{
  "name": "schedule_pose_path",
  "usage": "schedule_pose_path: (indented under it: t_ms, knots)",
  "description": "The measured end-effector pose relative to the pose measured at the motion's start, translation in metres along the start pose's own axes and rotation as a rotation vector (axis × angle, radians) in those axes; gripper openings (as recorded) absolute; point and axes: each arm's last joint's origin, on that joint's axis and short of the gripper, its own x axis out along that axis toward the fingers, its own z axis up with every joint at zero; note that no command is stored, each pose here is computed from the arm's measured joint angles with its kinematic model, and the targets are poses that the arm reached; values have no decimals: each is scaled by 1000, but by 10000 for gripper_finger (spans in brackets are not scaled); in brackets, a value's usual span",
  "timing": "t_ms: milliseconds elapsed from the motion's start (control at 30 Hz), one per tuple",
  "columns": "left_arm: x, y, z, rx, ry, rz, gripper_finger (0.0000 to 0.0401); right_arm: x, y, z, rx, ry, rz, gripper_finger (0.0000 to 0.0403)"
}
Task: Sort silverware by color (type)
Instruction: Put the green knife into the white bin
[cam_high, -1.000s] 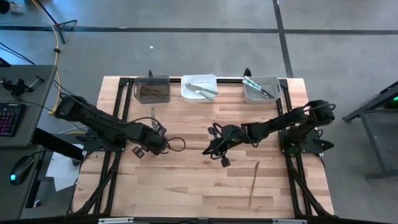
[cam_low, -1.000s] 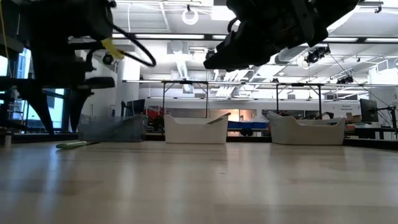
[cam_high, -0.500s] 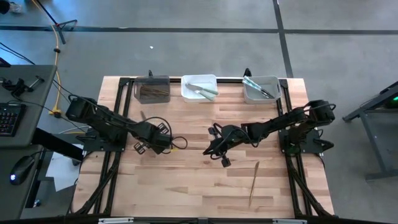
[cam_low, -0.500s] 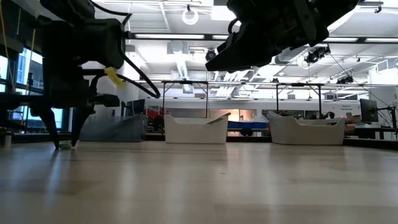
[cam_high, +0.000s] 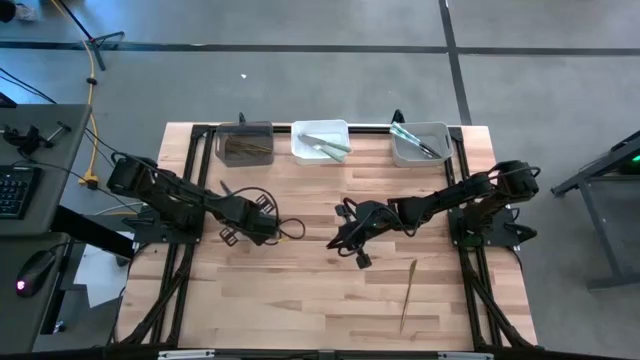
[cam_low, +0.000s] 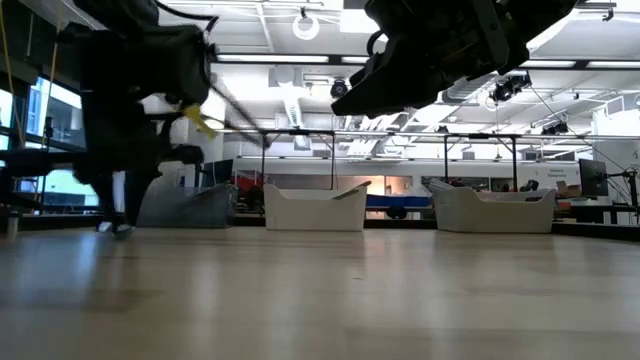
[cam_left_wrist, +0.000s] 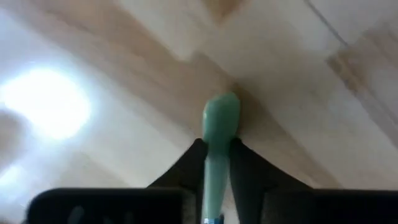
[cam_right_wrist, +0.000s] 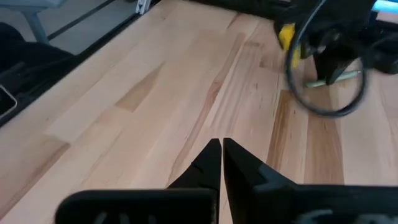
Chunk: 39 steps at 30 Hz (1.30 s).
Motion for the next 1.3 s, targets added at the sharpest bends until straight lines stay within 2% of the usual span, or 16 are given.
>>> schedule_pose_path:
  t_ms: [267, 367, 533, 833, 1000, 1300]
  knots:
    - [-32, 18, 7, -95, -142, 61, 3, -15, 1, 5, 0, 43, -25, 0]
    - [-40, 22, 6, -142, -190, 48, 1, -21, 2, 8, 1, 51, -25, 0]
    - [-42, 23, 6, -194, -226, 19, 2, -26, 4, 10, 1, 56, -23, 0]
    - [-42, 29, 14, -277, -302, 46, 0, -25, 10, 9, -9, 84, -49, 0]
    - [-41, 29, 12, -354, -311, -6, 24, -24, 12, 8, -10, 93, -42, 0]
    - [-21, 27, 9, -379, -262, -63, 105, -24, 11, 8, -10, 93, -43, 0]
